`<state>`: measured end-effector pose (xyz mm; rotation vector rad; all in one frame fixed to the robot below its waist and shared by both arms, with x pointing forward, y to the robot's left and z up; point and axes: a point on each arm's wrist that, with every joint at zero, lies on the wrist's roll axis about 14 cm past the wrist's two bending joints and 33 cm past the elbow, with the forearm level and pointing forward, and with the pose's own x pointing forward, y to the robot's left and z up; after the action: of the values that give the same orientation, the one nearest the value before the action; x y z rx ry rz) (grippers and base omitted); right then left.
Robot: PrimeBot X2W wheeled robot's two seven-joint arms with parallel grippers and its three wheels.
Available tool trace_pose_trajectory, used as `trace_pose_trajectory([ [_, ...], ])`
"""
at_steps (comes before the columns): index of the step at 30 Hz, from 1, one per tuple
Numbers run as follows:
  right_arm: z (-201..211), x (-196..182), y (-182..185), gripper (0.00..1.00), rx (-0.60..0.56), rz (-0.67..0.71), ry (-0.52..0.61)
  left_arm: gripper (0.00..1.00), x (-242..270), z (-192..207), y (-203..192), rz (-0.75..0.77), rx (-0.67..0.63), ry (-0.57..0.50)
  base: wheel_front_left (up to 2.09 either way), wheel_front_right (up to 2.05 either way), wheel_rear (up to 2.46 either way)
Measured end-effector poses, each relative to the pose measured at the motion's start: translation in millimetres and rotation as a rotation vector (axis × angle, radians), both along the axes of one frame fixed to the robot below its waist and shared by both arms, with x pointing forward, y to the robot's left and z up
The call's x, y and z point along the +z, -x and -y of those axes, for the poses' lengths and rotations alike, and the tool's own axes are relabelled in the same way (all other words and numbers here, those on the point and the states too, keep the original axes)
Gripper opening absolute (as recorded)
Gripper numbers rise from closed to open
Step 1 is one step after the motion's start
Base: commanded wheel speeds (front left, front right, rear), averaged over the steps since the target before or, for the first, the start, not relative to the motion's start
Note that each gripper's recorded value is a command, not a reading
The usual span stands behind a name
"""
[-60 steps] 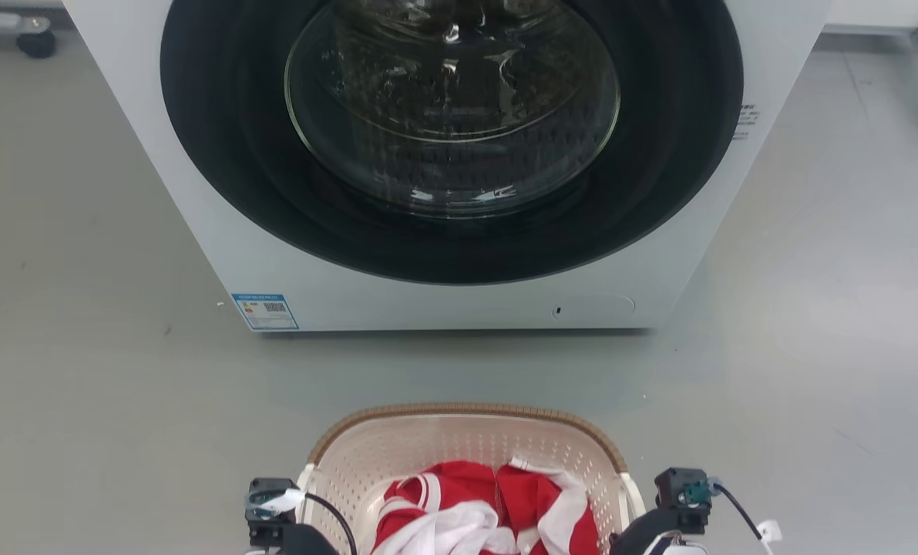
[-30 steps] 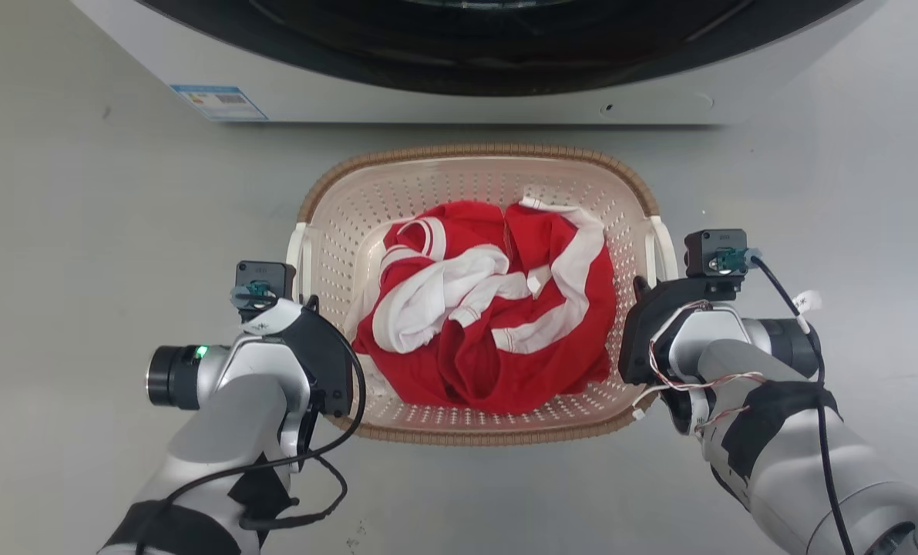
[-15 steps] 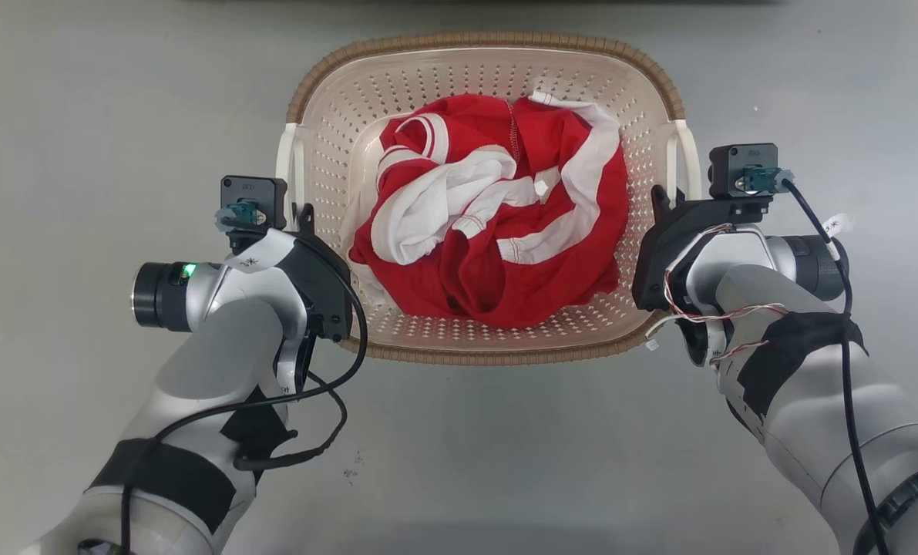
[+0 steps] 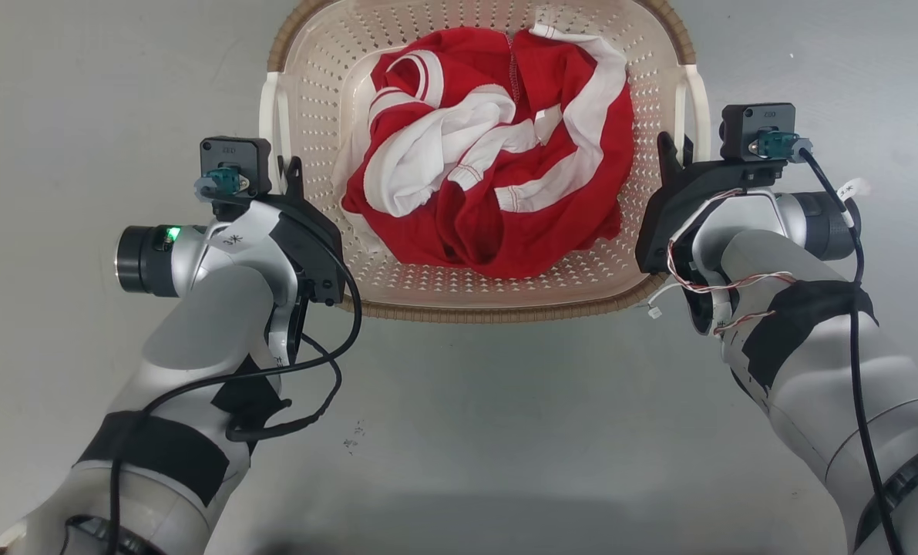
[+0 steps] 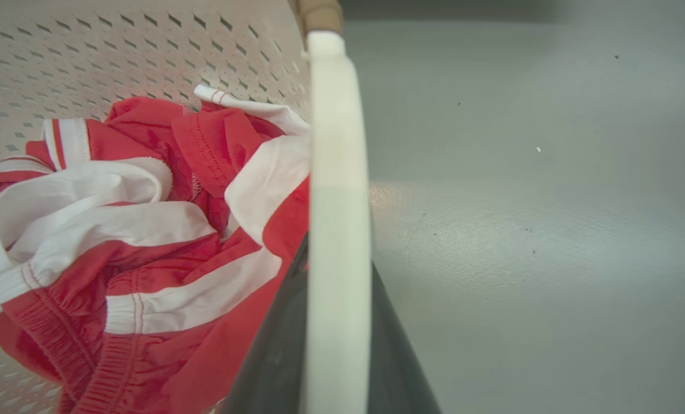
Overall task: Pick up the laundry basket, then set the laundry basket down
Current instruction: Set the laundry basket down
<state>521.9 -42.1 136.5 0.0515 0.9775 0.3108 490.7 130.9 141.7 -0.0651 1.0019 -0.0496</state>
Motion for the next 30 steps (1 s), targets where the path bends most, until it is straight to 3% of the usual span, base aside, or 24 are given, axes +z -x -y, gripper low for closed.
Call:
trace_pose_trajectory([
  [13,-1,-2,-6,0.00,-0.001,0.026,-0.004,0.00,-2,-4,-5,0.020,0.001,-0.015,0.00,0.00,0.00],
  [17,-3,-2,-5,0.50,0.008,0.025,-0.003,0.00,0,-4,-11,0.038,-0.002,-0.017,0.00,0.00,0.00],
  [18,-3,-3,-3,0.87,0.011,0.022,-0.001,0.17,0,-3,-12,0.040,-0.004,-0.017,0.00,0.00,0.00],
  [19,-3,-4,-1,1.00,0.012,0.018,0.000,0.42,0,-3,-12,0.040,-0.005,-0.018,0.00,0.00,0.00],
  [21,-4,-3,0,1.00,0.013,0.017,0.000,0.55,0,-3,-12,0.041,-0.009,-0.020,0.00,0.00,0.00],
  [23,-3,-2,-1,1.00,0.013,0.020,0.001,0.97,2,-2,-14,0.048,-0.012,-0.021,0.00,0.00,0.00],
  [30,-1,9,-7,1.00,0.008,0.048,0.007,1.00,13,-5,-21,0.078,-0.018,-0.032,0.00,0.00,0.00],
])
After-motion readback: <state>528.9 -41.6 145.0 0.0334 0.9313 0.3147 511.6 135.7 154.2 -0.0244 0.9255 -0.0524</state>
